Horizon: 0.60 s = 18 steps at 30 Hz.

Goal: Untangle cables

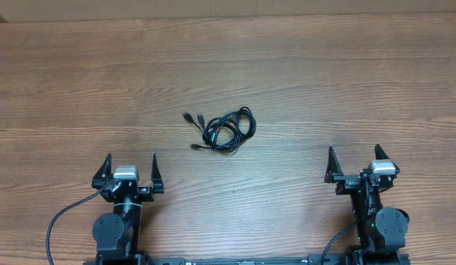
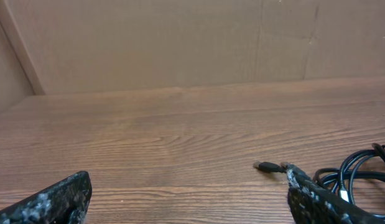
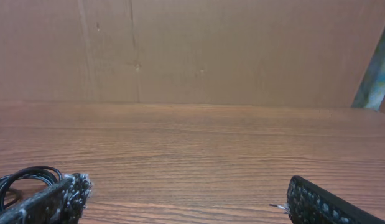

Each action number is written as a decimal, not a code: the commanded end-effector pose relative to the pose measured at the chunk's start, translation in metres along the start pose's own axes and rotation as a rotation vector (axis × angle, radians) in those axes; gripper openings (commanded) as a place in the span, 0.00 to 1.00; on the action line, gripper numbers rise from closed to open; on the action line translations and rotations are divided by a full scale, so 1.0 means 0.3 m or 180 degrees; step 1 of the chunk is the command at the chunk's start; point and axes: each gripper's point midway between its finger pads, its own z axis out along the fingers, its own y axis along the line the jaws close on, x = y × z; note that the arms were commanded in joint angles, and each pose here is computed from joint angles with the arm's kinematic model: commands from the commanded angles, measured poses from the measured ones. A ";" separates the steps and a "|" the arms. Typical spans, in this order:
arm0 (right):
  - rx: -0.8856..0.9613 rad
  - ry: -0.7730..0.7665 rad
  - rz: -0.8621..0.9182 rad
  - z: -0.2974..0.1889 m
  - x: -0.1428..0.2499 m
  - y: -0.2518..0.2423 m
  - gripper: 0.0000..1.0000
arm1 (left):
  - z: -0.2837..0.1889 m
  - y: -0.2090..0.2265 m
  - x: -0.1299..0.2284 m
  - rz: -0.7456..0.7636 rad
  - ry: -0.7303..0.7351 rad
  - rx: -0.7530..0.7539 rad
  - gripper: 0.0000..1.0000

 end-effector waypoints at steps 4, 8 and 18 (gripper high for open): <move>-0.0005 -0.0009 -0.0003 0.001 0.007 0.000 1.00 | 0.000 0.008 0.002 0.0055 -0.0008 -0.0047 1.00; -0.0005 -0.0009 -0.0003 0.001 0.007 0.000 1.00 | 0.000 0.003 0.001 0.0029 -0.0012 -0.0023 1.00; -0.0005 -0.0010 -0.0003 0.001 0.006 0.000 1.00 | -0.015 -0.011 0.011 -0.0109 0.0178 0.0061 1.00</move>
